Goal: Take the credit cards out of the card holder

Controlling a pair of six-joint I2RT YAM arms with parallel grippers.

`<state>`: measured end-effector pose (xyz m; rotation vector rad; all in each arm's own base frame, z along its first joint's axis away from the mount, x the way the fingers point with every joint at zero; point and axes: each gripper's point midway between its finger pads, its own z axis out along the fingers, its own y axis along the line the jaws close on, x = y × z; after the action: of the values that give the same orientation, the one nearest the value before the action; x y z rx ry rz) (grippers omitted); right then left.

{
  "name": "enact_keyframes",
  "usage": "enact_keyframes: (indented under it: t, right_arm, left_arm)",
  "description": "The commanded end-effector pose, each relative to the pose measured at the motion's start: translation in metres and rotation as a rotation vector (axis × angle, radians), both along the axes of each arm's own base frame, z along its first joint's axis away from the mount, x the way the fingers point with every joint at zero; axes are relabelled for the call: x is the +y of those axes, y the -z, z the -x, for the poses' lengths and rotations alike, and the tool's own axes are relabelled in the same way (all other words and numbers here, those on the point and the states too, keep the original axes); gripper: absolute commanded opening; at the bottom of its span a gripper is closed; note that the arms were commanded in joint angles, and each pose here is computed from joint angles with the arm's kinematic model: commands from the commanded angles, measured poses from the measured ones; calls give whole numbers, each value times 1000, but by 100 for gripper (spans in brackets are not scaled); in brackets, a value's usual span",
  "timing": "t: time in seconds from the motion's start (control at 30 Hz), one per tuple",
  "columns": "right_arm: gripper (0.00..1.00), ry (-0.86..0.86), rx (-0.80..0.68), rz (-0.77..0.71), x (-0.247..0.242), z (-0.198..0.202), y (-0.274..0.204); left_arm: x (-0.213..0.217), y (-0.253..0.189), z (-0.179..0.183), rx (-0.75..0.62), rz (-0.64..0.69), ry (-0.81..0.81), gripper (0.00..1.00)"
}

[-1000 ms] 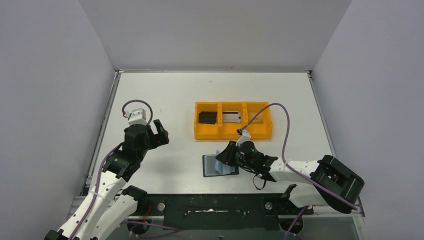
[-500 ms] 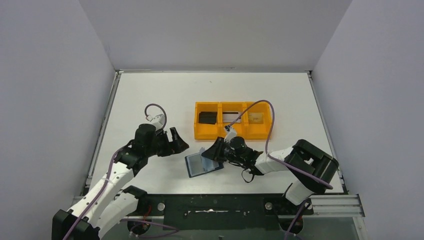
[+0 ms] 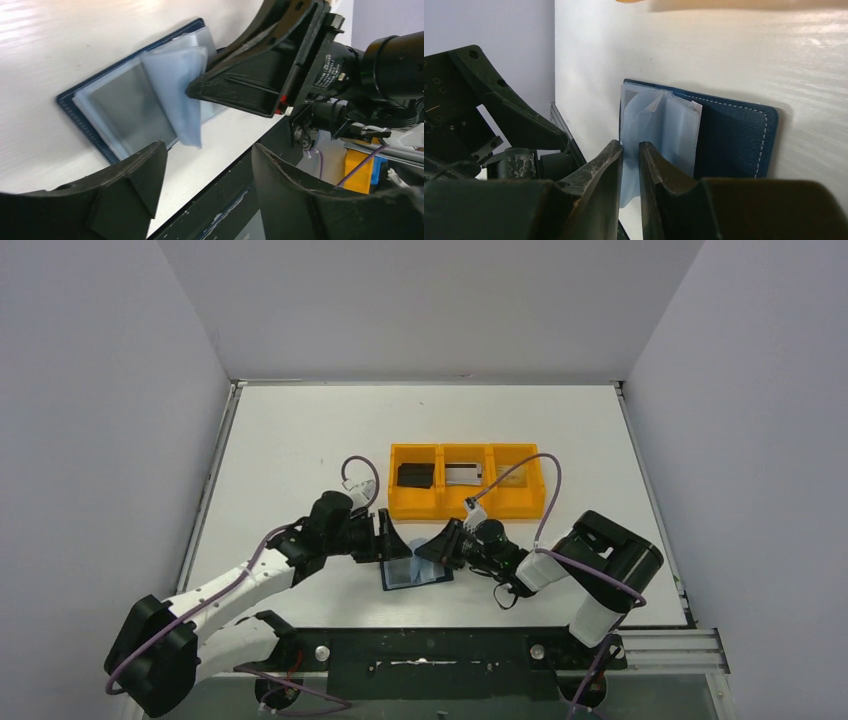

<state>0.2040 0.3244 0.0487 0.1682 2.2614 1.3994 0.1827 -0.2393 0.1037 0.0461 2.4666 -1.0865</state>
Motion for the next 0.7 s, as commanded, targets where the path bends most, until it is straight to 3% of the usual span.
enact_keyframes:
  t: [0.0, 0.17, 0.37, 0.57, 0.67]
  right_arm:
    - [19, 7, -60, -127, 5, -6, -28]
    - [19, 19, -54, -113, 0, -5, -24]
    - [19, 35, -43, -94, -6, -4, -19]
    - [19, 33, -38, -100, -6, -4, -20]
    - [19, 39, -39, -105, -9, -4, -23]
  left_arm:
    - [-28, -19, -19, -69, 104, -25, 59]
    - [-27, 4, -25, -30, 66, -82, 50]
    - [-14, 38, -23, 38, -33, -148, 44]
    - [-19, 57, -18, 73, -81, -112, 42]
    - [-7, 78, -14, 106, -201, -137, 37]
